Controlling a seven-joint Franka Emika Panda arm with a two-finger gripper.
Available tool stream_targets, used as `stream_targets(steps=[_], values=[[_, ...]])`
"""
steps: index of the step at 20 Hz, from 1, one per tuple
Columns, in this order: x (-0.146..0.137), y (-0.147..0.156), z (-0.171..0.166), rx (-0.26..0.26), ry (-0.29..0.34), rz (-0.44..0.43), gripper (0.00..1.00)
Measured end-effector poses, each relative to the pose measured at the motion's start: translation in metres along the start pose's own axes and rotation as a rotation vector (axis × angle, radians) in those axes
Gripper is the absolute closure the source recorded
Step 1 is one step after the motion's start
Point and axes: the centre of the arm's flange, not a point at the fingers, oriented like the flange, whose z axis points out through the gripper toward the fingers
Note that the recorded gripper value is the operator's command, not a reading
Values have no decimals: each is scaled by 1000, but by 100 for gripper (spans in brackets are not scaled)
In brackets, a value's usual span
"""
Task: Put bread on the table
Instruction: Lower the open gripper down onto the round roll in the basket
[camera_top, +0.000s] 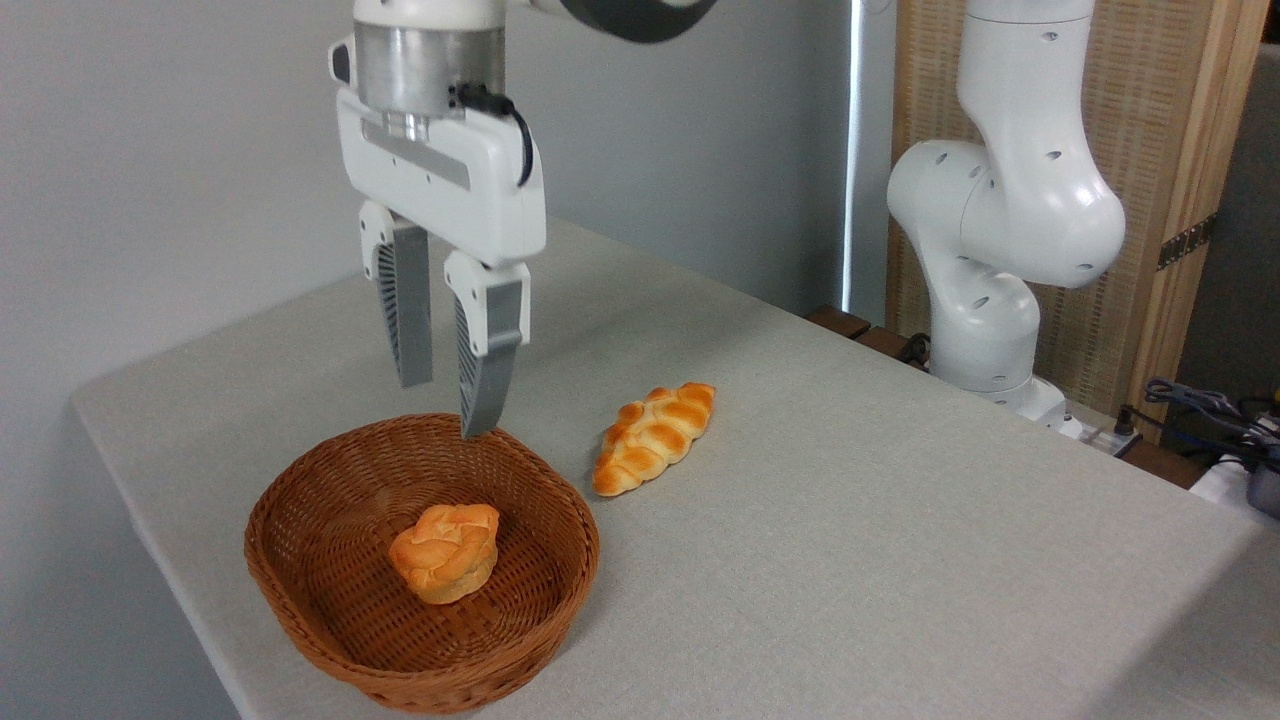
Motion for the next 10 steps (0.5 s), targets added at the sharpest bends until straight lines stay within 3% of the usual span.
stream_targets(steps=[10], values=[[8, 4, 104, -75, -85, 68, 0]])
